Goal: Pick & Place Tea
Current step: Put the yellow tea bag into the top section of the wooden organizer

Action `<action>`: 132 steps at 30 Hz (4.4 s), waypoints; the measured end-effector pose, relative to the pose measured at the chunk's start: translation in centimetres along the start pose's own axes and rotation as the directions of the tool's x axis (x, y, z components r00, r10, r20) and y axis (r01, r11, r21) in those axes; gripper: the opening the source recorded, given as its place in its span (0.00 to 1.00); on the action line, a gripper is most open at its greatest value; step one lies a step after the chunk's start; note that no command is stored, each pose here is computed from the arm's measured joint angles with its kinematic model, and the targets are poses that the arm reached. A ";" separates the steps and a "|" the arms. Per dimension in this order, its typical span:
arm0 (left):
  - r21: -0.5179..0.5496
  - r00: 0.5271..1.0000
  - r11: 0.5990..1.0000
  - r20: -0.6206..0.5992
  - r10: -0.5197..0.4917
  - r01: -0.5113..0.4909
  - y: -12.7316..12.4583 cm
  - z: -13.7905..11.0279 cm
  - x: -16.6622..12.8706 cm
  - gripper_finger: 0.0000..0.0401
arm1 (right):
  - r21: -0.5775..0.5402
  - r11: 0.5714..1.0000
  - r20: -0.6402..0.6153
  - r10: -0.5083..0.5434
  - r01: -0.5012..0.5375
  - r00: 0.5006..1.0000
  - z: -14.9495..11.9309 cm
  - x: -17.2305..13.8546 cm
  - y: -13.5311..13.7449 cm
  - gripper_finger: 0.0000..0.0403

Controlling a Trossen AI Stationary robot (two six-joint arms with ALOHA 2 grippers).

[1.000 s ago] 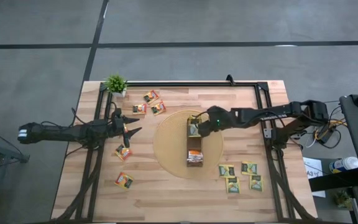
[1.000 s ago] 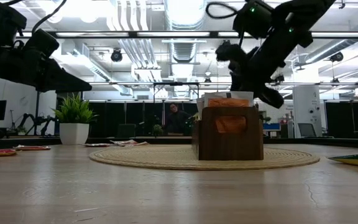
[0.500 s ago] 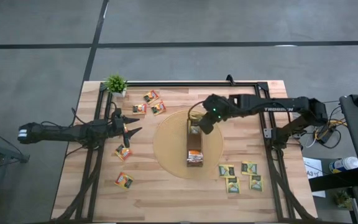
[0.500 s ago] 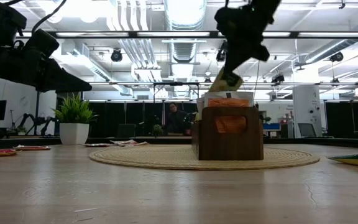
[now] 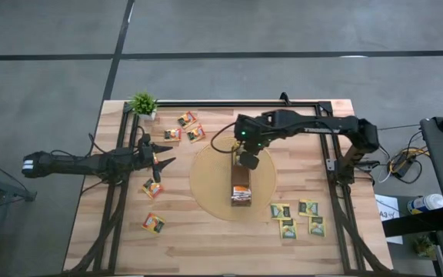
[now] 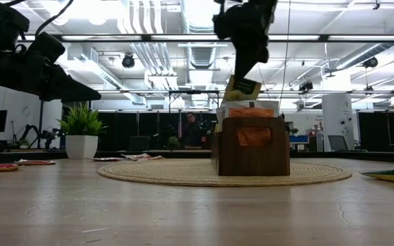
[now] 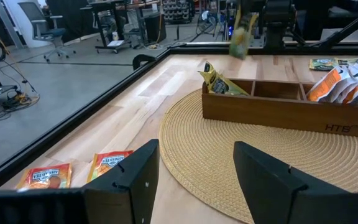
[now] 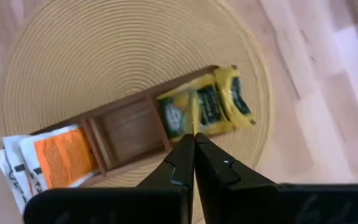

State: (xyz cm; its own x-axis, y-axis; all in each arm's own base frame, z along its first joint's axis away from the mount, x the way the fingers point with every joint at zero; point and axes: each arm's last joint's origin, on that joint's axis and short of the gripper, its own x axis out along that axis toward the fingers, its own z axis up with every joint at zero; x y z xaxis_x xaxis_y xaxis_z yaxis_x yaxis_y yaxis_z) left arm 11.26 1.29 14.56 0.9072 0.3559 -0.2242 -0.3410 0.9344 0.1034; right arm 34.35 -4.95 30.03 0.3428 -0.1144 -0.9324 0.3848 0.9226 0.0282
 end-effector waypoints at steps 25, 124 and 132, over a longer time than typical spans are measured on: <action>0.000 1.000 1.000 0.000 0.001 -0.001 0.0 0.0 0.0 0.50 | -0.265 0.964 -0.244 -0.068 0.001 0.967 3.7 6.2 1.3 0.02; 0.001 1.000 1.000 -0.003 0.000 0.000 0.0 0.0 0.0 0.50 | -0.093 0.995 -0.354 -0.012 -0.022 0.935 2.4 13.1 0.5 0.02; 0.001 1.000 1.000 -0.003 0.001 -0.001 0.0 0.0 0.0 0.50 | -0.082 0.996 -0.266 -0.048 0.027 0.963 4.9 7.1 0.6 0.02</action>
State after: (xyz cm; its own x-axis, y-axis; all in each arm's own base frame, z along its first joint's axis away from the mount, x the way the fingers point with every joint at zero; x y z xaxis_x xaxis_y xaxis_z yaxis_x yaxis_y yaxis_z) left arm 11.27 1.30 14.53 0.9061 0.3569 -0.2271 -0.3416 0.9340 0.1048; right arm 41.19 -6.95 25.22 0.0836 -0.0562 -0.9949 0.3227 0.9461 -0.0263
